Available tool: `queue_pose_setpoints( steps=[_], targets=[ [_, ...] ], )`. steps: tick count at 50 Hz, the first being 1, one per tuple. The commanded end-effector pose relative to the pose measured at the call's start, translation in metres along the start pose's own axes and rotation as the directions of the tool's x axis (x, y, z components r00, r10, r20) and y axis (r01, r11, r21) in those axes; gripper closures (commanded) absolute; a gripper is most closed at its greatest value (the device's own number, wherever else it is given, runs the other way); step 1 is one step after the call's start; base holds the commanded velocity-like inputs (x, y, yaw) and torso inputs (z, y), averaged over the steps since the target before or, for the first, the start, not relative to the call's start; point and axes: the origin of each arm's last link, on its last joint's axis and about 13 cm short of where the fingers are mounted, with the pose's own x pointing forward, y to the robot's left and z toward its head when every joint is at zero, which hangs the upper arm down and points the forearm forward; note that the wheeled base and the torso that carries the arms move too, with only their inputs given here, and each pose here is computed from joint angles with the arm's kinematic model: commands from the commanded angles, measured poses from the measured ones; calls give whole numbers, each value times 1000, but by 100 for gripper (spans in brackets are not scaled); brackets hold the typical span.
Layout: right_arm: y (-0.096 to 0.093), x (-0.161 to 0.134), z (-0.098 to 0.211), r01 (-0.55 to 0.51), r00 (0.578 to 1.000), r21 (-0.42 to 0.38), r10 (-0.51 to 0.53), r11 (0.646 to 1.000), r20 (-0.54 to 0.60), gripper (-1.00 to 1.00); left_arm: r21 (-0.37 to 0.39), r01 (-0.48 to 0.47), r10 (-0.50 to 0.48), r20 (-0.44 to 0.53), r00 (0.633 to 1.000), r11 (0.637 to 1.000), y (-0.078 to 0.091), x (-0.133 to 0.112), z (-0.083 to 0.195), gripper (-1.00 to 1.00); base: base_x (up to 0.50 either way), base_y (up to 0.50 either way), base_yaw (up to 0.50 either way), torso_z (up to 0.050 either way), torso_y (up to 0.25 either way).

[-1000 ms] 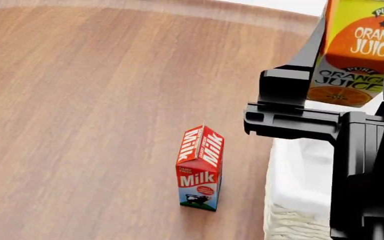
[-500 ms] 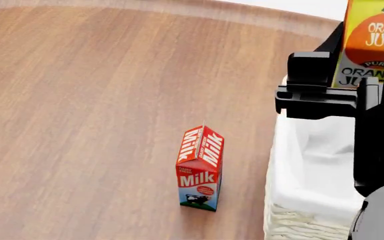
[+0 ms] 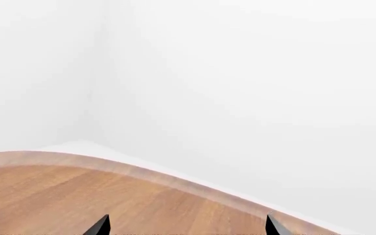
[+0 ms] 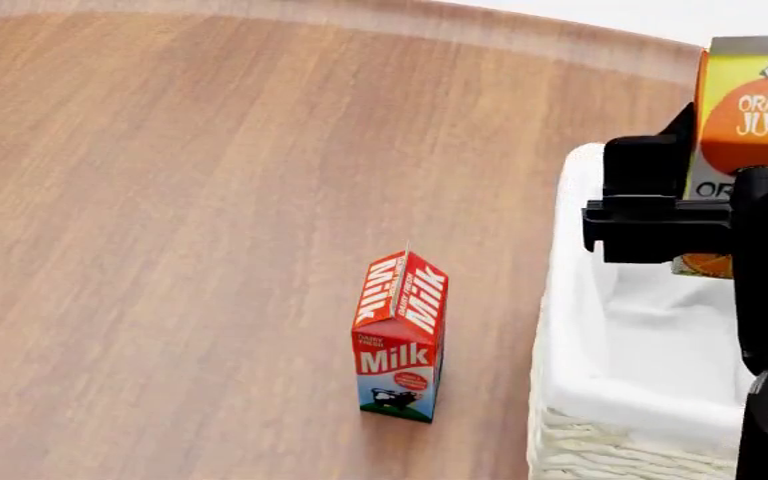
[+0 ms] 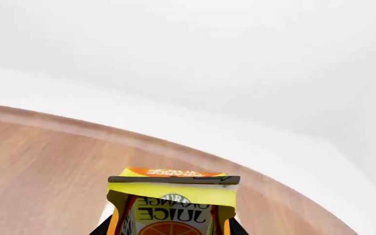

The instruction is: Pick up the orange juice, and put it in the basket.

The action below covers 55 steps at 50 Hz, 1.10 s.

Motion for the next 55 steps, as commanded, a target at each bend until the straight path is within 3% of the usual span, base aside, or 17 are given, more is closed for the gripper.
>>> queue_pose_setpoints(
  steps=[1,10,17,29,55],
  targets=[
    [-7,10,-1,-16,997,-11,15,1000,-74,100,1,-2,2,-3,1000,1000,1,0,0,-100,0,0,0,0,0],
    [-11,18,-6,3,991,-34,-7,999,-131,100,2,-1,1,-3,1000,1000,0,0,0,-100,0,0,0,0,1],
    [-11,24,-10,1,987,11,1,1000,-163,100,2,1,-1,-4,1000,1000,0,1,-1,-100,0,0,0,0,0],
    [-4,37,-11,-16,981,21,20,1000,-195,100,2,-7,7,-4,1000,1000,1,1,-1,-100,0,0,0,0,1],
    [-4,59,-17,22,966,-2,-22,1000,-257,100,2,2,-2,-12,1000,1000,-1,1,-3,-100,0,0,0,0,1]
  ],
)
